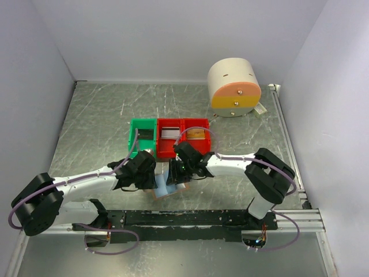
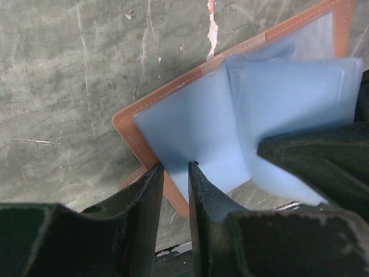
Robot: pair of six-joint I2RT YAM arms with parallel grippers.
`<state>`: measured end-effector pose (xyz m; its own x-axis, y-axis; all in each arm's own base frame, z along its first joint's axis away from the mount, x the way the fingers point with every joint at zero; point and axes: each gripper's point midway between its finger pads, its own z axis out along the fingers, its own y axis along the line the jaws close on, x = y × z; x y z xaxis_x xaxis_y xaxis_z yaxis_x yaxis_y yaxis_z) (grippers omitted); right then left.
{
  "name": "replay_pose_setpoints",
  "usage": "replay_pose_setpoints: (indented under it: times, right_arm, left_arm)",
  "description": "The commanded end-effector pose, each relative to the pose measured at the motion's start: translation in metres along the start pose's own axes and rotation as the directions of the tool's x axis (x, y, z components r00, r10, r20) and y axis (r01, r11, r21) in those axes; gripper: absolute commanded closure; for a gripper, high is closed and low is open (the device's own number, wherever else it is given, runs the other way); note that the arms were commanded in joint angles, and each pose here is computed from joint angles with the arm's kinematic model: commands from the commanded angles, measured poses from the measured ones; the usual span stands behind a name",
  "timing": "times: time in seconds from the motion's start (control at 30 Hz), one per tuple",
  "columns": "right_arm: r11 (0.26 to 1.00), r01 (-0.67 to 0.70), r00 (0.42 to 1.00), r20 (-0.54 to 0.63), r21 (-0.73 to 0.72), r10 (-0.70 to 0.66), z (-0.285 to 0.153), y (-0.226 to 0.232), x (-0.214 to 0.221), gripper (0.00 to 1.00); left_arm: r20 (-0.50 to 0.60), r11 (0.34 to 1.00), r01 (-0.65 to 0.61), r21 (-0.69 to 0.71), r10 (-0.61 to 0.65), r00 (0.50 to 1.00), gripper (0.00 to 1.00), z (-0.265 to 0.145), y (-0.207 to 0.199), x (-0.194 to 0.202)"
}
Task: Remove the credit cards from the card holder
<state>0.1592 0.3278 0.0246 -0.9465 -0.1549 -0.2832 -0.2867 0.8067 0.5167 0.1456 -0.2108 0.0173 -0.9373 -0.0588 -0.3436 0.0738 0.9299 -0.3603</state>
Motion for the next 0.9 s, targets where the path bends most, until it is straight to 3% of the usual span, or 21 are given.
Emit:
replay_pose_setpoints:
  times: [0.0,0.1,0.23,0.37,0.47,0.87]
  right_arm:
    - [0.981,-0.038,0.998,-0.056,-0.192,0.027,0.011,0.032,0.013,0.65]
    - [0.982,-0.047,0.998,-0.051,-0.183,0.038,0.012,0.031,0.011,0.69]
    - [0.998,-0.021,1.0,-0.007,-0.062,0.02,0.008,0.014,0.002,0.7]
    - [0.993,0.006,0.997,0.075,0.118,-0.015,-0.012,-0.01,-0.014,0.51]
    - [0.982,0.019,0.995,0.097,0.187,-0.037,-0.022,-0.021,-0.019,0.43]
    - [0.976,0.034,0.999,0.003,0.214,-0.035,-0.003,-0.031,0.004,0.38]
  left_arm:
    - [-0.033,1.0,-0.007,-0.013,0.007,0.999,0.65,0.008,0.005,0.01]
    - [-0.03,1.0,-0.005,-0.013,0.005,1.0,0.65,0.007,0.005,0.01]
    - [-0.022,1.0,-0.002,-0.019,0.001,1.0,0.65,0.005,0.008,0.01]
    - [-0.024,1.0,0.0,-0.016,0.0,1.0,0.65,0.004,0.009,0.011]
    - [-0.023,1.0,-0.003,-0.015,0.002,1.0,0.65,0.005,0.009,0.011]
    - [-0.023,1.0,-0.01,-0.012,0.01,1.0,0.65,0.004,0.007,0.01]
